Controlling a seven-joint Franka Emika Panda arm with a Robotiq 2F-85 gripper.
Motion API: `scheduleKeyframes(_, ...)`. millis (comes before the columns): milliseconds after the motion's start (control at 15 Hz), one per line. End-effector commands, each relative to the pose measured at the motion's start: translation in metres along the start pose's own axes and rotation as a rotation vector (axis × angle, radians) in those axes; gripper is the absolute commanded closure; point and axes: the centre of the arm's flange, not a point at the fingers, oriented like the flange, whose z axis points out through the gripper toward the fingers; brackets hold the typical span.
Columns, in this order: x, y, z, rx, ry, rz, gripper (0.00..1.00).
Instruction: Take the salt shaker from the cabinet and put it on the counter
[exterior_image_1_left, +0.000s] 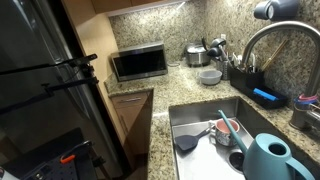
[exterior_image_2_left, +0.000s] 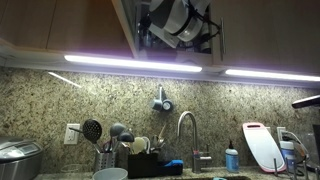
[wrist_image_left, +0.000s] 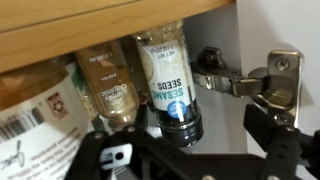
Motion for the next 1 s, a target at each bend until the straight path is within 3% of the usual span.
scheduleKeyframes(0,-0.0016,-0.0020,-0.0135,0.008,0.026,0.035,0.00)
scheduleKeyframes(933,0.0045,-0.0029,-0.0178,-0.086,0.097,0.141,0.00)
